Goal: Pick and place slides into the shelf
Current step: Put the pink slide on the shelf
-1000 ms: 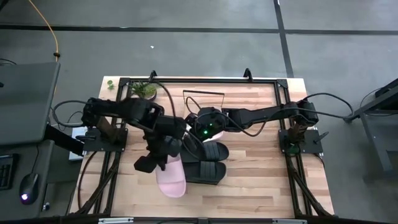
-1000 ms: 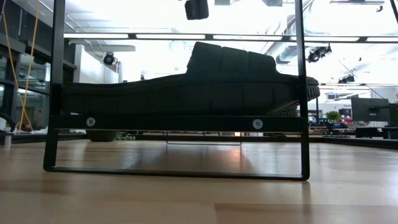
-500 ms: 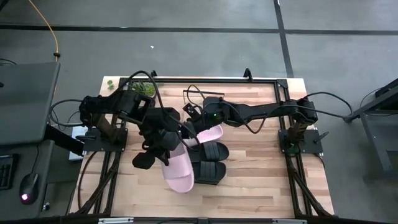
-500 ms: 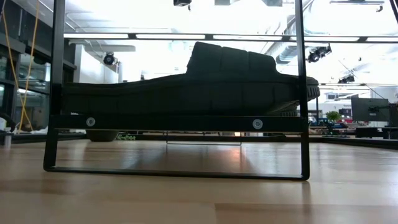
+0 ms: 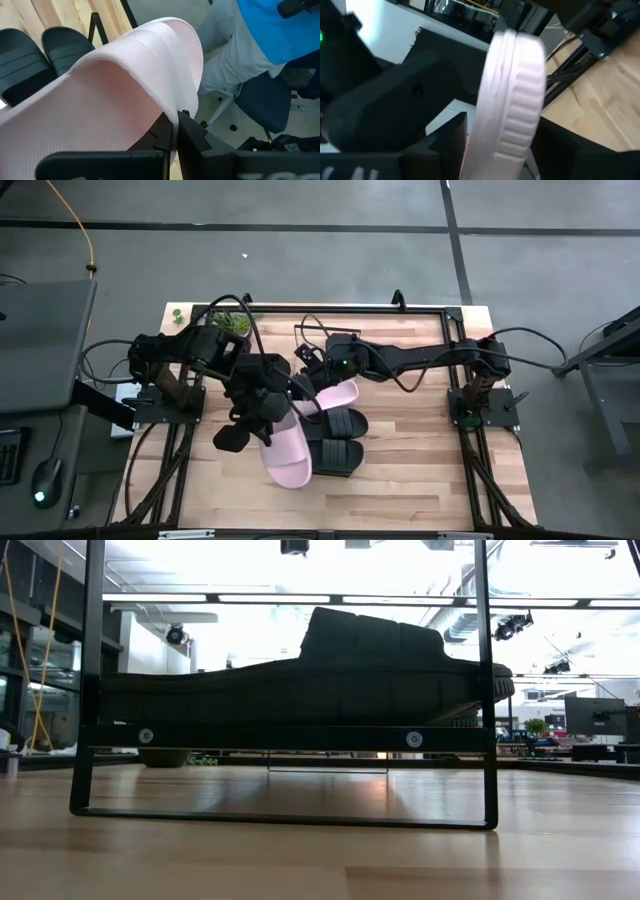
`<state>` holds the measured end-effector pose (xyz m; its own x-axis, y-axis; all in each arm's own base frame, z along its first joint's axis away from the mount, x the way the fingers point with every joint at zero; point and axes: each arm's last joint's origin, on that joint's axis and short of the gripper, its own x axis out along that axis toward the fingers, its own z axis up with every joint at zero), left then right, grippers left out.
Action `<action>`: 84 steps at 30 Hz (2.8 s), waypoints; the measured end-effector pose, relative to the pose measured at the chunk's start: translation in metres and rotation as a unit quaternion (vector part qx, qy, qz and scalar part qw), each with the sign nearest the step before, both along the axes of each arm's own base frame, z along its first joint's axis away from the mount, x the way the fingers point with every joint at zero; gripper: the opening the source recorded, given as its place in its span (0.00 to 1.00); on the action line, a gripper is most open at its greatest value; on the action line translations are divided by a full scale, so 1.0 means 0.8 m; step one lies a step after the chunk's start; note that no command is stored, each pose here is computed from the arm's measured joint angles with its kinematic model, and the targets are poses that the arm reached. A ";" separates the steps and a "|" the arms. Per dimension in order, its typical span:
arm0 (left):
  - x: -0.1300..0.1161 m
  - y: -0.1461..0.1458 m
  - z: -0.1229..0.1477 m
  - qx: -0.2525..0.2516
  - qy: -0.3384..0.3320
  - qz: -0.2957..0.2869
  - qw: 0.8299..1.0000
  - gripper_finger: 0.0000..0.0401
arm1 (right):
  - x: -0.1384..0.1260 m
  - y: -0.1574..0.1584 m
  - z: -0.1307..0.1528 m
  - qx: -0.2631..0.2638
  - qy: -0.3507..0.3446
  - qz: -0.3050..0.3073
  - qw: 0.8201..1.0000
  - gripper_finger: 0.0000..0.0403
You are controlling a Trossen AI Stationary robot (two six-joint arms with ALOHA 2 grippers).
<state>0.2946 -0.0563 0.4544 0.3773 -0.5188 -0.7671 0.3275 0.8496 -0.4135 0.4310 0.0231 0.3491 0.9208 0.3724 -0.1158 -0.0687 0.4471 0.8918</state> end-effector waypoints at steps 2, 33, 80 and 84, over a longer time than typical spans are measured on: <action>0.000 0.000 0.000 0.000 0.000 0.000 1.000 0.01 | 0.000 -0.003 0.000 -0.003 -0.001 -0.003 1.000 0.42; -0.013 0.023 0.008 0.068 -0.015 0.065 0.995 0.37 | 0.001 -0.038 -0.002 -0.014 0.005 -0.067 0.998 0.10; -0.201 0.108 0.100 0.328 -0.179 0.371 0.851 0.42 | -0.006 -0.015 -0.001 0.011 0.000 -0.466 0.885 0.09; -0.208 0.107 0.102 0.334 -0.185 0.366 0.849 0.42 | -0.009 -0.003 -0.007 0.016 0.017 -0.489 0.872 0.09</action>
<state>0.1282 0.0292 0.5359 0.6900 0.4629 -0.5564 -0.3867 0.8856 0.2572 0.4238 0.0209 0.3438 0.7968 -0.5844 -0.1534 0.3576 0.2515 0.8994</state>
